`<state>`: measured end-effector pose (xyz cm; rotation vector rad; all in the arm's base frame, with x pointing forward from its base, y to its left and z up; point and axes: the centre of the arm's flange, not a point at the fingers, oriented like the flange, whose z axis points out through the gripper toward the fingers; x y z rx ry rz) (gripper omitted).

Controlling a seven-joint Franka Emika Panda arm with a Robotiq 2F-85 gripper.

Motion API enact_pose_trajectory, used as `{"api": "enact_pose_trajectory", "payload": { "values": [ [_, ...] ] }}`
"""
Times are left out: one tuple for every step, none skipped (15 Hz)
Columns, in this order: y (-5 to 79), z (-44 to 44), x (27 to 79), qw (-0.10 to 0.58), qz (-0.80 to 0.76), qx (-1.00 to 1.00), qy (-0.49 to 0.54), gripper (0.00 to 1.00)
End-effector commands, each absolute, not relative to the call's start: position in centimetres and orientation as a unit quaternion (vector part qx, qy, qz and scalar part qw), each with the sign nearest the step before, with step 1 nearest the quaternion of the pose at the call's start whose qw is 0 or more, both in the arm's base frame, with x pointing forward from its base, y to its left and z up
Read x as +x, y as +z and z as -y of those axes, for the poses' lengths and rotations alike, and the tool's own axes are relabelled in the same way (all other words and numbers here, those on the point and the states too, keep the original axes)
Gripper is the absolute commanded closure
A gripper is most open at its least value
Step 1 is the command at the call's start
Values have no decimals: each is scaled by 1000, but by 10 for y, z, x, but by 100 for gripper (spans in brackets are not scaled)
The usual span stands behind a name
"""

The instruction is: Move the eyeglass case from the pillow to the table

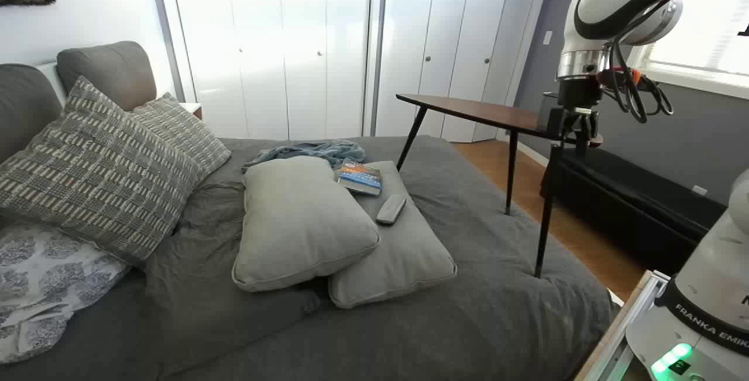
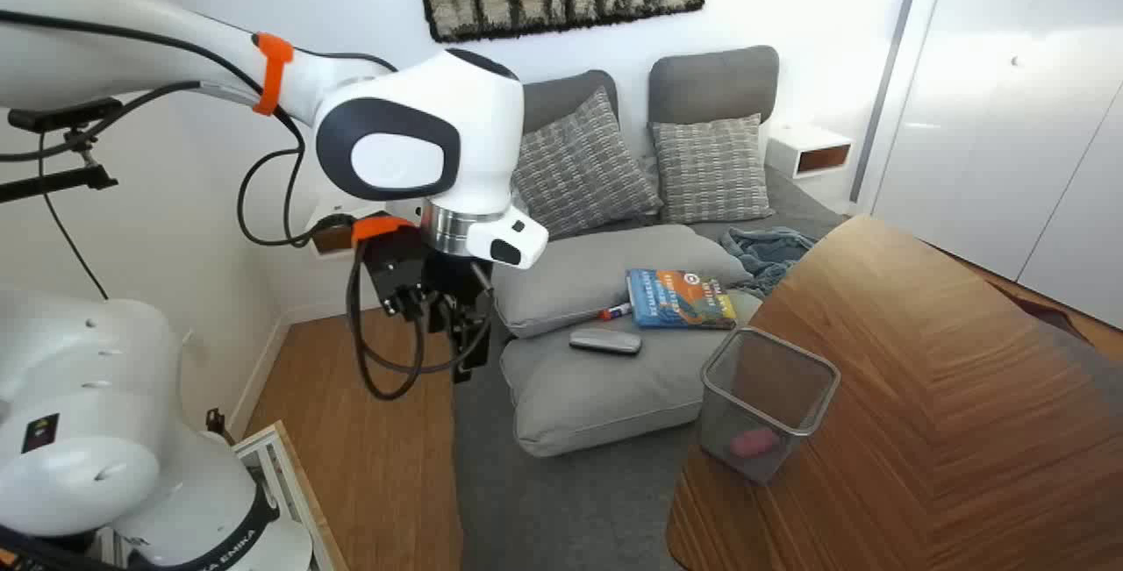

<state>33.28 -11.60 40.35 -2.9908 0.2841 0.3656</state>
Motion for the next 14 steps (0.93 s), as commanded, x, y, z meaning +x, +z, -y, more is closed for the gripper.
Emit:
{"api": "enact_pose_trajectory", "payload": {
  "values": [
    [403, 116, 333, 58, -94, -987, 121, 0],
    [403, 116, 333, 58, -94, -987, 121, 0],
    [400, 119, 348, 56, -117, -983, 132, 0],
    [399, 123, 357, 56, -141, -980, 132, 0],
    [399, 129, 369, 57, -185, -973, 127, 0],
    [399, 136, 383, 56, -208, -969, 116, 0],
    [400, 142, 397, 56, -233, -965, 105, 0],
    [401, 151, 416, 57, -258, -960, 93, 0],
    [401, 158, 434, 56, -283, -954, 81, 0],
    [401, 163, 461, 55, -307, -948, 67, 0],
    [400, 164, 479, 56, -331, -941, 53, 0],
    [397, 164, 499, 56, -356, -932, 43, 0],
    [393, 160, 520, 45, -376, -925, 36, 0],
    [387, 156, 540, 36, -386, -921, 36, 0]
  ]
}}
